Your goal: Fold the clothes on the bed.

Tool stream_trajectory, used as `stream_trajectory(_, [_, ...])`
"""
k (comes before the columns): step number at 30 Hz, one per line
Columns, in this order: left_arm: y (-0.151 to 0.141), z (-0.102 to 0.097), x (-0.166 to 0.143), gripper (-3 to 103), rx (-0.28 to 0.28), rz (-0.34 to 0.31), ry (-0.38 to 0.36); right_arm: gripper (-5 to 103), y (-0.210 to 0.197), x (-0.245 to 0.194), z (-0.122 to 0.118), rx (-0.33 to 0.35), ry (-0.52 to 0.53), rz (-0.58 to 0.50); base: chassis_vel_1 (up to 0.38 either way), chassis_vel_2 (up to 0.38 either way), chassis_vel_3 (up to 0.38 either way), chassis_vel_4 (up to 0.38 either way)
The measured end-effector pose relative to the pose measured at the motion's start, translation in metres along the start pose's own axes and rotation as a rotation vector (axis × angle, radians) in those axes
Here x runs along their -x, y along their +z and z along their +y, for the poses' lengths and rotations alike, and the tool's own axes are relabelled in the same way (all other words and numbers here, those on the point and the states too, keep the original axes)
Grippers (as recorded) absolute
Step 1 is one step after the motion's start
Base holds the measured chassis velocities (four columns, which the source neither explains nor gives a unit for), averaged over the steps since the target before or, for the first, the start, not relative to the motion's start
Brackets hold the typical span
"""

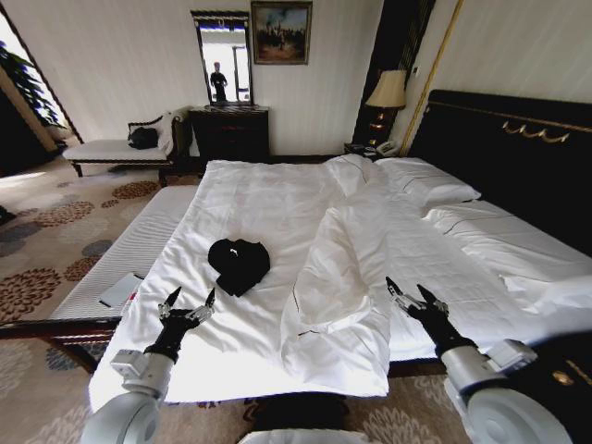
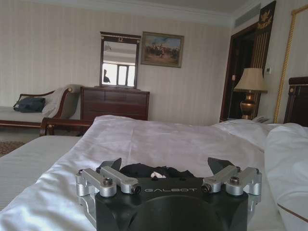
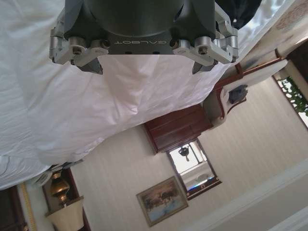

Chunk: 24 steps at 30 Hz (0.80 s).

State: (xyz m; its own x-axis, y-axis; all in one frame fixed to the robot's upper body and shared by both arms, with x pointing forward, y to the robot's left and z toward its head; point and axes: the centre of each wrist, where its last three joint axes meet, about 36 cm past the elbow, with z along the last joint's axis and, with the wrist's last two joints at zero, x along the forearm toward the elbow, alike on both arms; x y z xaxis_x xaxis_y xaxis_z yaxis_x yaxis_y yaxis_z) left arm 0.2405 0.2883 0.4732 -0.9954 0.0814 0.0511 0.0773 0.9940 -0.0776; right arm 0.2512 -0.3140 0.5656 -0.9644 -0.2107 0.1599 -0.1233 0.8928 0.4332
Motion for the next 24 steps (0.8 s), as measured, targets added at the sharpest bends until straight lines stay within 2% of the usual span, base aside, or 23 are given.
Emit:
stream_trajectory(3, [0.000, 0.001, -0.001, 100, 0.001, -0.001, -0.007, 100, -0.011, 0.006, 0.003, -0.003, -0.042, 0.058, 0.000, 0.000, 0.000, 0.000])
stream_trajectory(7, [-0.002, 0.003, 0.000, 100, 0.000, -0.010, -0.010, 100, -0.010, 0.032, -0.027, -0.111, -0.019, 0.123, 0.000, 0.000, 0.000, 0.000])
stream_trajectory(13, [-0.001, 0.007, 0.003, 100, 0.005, -0.007, -0.003, 100, -0.014, 0.045, -0.040, -0.148, -0.024, 0.167, 0.000, 0.000, 0.000, 0.000])
stream_trajectory(17, [0.003, 0.004, 0.007, 100, 0.000, 0.002, 0.017, 100, 0.004, 0.055, -0.048, -0.233, 0.004, 0.219, 0.000, 0.000, 0.000, 0.000])
stream_trajectory(24, [0.002, 0.008, 0.003, 100, 0.002, -0.003, -0.009, 100, 0.015, 0.069, -0.048, -0.247, -0.002, 0.268, 0.000, 0.000, 0.000, 0.000])
